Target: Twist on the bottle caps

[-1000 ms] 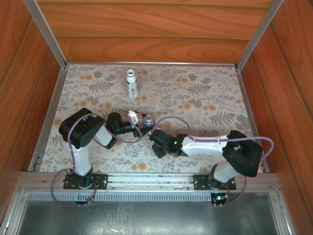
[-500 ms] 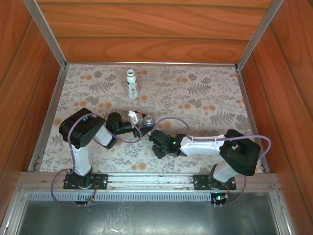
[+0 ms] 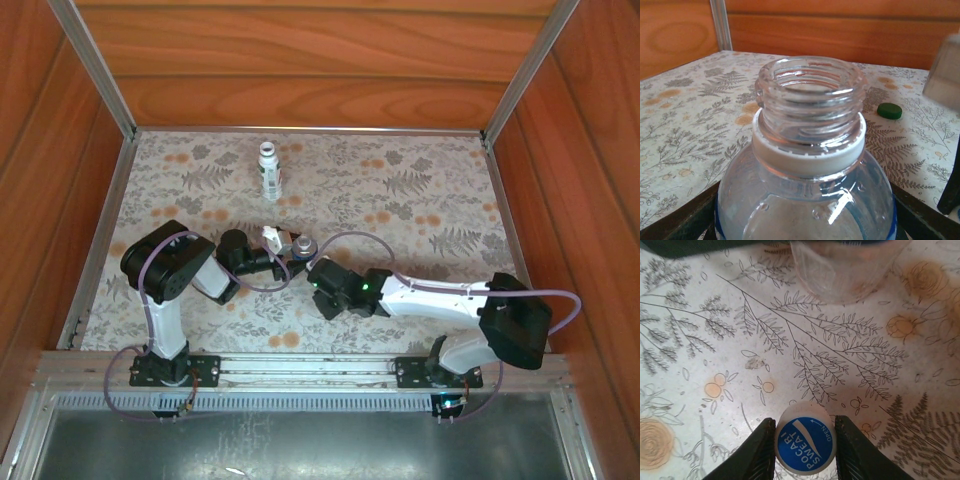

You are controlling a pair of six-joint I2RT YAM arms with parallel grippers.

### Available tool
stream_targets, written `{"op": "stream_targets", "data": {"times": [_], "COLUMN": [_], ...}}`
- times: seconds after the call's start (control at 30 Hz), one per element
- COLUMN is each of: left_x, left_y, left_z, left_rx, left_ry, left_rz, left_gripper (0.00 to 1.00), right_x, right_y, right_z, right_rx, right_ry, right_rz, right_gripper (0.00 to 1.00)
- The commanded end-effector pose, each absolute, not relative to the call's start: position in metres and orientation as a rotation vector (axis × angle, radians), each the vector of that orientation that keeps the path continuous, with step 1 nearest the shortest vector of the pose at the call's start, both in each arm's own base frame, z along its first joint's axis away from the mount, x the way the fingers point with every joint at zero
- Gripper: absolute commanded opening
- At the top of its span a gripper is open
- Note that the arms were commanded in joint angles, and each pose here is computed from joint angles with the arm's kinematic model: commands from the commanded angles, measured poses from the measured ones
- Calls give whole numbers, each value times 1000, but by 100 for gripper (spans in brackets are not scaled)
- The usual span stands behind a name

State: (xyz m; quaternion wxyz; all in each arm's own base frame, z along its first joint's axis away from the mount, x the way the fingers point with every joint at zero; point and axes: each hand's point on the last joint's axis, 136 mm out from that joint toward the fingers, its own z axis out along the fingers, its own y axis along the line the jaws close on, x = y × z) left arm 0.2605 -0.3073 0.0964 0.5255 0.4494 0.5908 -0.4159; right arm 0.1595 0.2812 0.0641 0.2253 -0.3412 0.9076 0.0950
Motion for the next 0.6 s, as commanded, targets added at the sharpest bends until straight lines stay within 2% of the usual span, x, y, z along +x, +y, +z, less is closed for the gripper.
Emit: {"op": "stream_targets", "data": {"times": [0.0, 0.57], "left_x": [259, 257], "left_y": [-308, -309], "left_z": [86, 85], "left_rx": [1083, 1085], "left_ry": [1450, 1452], "left_rz": [-1032, -1039], "left_gripper": [71, 71], "right_x": [159, 205], "right_y": [270, 307], "right_z": [78, 176], "right_rx": [-933, -993], "right_ry": [2557, 2423], "right_rz": [192, 332], "right_gripper": [35, 36]}}
